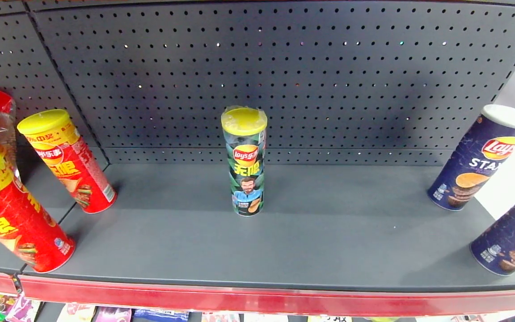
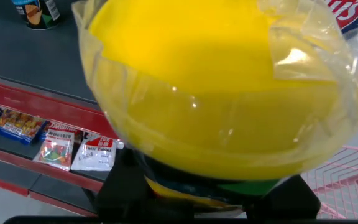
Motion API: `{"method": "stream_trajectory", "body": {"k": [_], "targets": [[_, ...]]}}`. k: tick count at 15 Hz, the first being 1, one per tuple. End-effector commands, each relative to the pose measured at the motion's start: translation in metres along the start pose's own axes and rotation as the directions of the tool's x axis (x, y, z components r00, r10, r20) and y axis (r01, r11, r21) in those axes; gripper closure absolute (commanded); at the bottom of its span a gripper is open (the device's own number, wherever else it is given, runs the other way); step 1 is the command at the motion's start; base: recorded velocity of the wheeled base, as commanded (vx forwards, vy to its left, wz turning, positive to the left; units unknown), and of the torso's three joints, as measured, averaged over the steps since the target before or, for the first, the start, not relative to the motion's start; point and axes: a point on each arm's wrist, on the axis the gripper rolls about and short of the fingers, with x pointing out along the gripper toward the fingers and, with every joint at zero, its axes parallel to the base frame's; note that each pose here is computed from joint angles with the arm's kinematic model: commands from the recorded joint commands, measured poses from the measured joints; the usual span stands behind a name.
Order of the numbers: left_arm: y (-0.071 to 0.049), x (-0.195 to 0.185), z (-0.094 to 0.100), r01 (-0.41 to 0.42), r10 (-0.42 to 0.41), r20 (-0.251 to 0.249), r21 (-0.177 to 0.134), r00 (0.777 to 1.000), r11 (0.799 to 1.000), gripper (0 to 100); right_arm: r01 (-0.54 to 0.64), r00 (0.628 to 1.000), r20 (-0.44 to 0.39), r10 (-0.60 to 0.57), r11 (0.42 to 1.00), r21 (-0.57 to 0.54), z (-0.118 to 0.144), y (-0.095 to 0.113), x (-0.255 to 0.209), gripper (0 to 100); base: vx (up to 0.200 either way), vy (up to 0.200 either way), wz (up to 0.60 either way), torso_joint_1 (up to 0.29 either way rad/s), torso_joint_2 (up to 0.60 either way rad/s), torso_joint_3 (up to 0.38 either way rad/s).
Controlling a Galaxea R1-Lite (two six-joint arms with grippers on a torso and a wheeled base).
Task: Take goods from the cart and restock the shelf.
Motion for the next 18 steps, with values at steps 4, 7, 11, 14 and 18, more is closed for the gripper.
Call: {"method": "stream_trajectory", "body": {"k": [4,7,11,14,18], "targets": [[-0.002,-0.005,0.048,0.206,-0.207,0.05,0.016,0.977,0.978,0,0.003,1.0,0.006,-0.004,1.0,0.013,-0.009,0.001,-0.003,100,0.0,0.0,0.0,0.0,0.0,0.0],[-0.003,-0.006,0.046,0.268,-0.268,0.022,0.013,0.963,0.963,0,0.008,1.0,0.004,-0.008,1.0,0.015,-0.009,0.001,-0.003,100,0.0,0.0,0.0,0.0,0.0,0.0],[-0.006,0.011,0.062,0.399,-0.398,-0.081,-0.006,0.914,0.917,0,0.006,1.0,-0.025,-0.006,1.0,0.017,-0.007,0.0,0.002,100,0.0,0.0,0.0,0.0,0.0,0.0],[-0.006,0.043,0.088,0.438,-0.44,-0.171,-0.05,0.882,0.898,0,-0.001,1.0,-0.031,0.001,1.0,0.015,-0.007,0.0,0.003,100,0.0,0.0,0.0,0.0,0.0,0.0],[-0.006,0.141,0.133,0.459,-0.461,-0.171,-0.053,0.87,0.887,0,-0.09,0.996,-0.018,0.09,0.996,0.01,0.008,0.0,0.006,100,0.0,0.0,0.0,0.0,0.0,0.0]]}}
